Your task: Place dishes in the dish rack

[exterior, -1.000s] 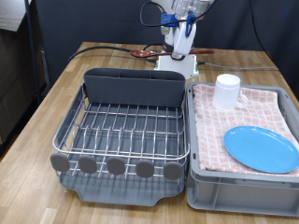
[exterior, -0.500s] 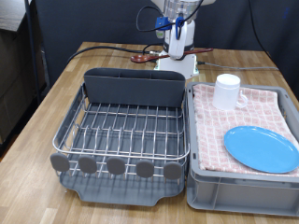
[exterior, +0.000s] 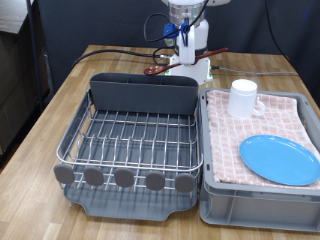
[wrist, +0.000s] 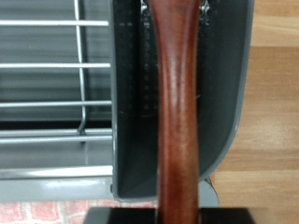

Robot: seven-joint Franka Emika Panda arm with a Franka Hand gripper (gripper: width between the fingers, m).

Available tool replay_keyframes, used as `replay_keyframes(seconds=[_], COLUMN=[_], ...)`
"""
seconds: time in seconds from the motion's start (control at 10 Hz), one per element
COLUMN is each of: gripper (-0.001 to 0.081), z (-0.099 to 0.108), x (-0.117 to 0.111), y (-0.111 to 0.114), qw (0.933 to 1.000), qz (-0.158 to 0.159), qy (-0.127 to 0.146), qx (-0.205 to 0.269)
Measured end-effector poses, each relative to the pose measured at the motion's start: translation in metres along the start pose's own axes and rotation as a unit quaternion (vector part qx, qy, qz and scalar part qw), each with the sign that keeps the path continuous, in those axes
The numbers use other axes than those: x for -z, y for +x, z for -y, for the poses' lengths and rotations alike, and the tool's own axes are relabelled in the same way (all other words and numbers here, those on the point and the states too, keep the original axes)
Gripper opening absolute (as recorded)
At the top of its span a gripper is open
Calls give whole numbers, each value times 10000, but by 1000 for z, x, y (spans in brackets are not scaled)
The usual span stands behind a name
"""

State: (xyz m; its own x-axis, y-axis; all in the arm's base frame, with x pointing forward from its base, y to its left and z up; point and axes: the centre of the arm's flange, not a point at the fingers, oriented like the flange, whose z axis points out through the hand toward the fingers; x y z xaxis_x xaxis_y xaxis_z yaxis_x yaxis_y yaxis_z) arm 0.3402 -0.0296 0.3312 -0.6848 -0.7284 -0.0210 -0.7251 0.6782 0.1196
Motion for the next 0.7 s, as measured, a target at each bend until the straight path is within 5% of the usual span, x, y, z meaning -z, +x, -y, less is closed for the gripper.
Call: replay_keyframes(seconds=[0.7], gripper=[92], z=[20], x=[-20], y=[28], qw=[9985], qz=[305], qy=[-450], qx=[27])
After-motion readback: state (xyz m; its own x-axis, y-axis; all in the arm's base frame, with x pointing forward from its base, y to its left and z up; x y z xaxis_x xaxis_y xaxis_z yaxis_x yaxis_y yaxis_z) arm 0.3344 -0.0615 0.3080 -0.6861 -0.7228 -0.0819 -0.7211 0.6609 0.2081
